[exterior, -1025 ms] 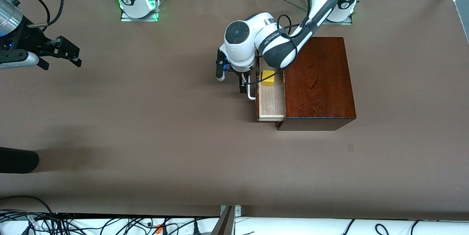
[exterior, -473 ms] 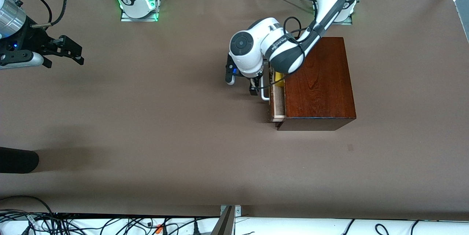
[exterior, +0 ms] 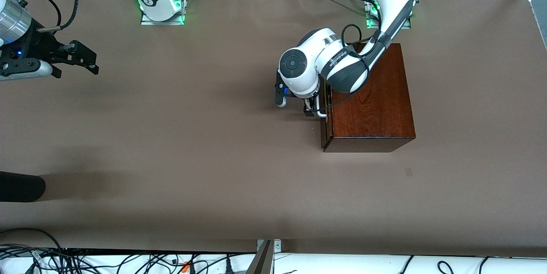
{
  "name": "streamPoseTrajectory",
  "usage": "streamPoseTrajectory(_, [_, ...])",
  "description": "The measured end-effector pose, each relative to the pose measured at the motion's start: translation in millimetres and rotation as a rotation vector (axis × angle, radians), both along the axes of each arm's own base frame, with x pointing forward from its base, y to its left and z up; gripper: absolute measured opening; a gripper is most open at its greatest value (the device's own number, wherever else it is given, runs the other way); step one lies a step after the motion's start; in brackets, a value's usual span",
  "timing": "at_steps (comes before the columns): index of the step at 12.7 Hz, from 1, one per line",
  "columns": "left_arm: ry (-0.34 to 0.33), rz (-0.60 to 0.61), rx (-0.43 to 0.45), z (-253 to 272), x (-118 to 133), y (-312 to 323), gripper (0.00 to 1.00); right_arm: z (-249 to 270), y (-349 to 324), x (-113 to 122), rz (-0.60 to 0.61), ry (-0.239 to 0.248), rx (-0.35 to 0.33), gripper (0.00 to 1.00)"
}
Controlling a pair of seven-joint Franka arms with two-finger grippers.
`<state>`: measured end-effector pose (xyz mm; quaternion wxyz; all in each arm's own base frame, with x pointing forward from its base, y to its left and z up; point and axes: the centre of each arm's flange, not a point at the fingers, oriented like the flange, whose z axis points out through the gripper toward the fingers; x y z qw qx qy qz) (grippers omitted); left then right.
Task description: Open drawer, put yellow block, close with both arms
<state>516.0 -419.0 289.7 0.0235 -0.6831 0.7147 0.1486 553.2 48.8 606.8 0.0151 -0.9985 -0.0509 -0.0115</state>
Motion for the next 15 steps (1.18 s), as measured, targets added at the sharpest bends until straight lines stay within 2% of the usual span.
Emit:
streamPoseTrajectory(4, [-0.005,0.006,-0.002,4,4,2,1.0,-1,0,-1,0.0,0.012,-0.001,1.0])
streamPoseTrajectory(6, [-0.01,0.06,-0.058,24,12,-4,1.0,-1,0,-1,0.0,0.012,-0.001,1.0])
streamPoseTrajectory(8, [0.002,0.187,-0.155,58,21,-13,1.0,-1,0,-1,0.0,0.012,-0.001,1.0])
streamPoseTrajectory(10, [-0.019,0.358,-0.182,98,28,-6,1.0,-1,0,-1,0.0,0.012,-0.001,1.0])
streamPoseTrajectory(13, [-0.052,0.633,-0.09,152,46,54,1.0,-1,-1,-1,-0.001,0.012,0.0,1.0])
streamPoseTrajectory(15, [-0.071,0.755,-0.045,194,63,114,1.0,-1,-1,-1,-0.001,0.012,0.0,1.0])
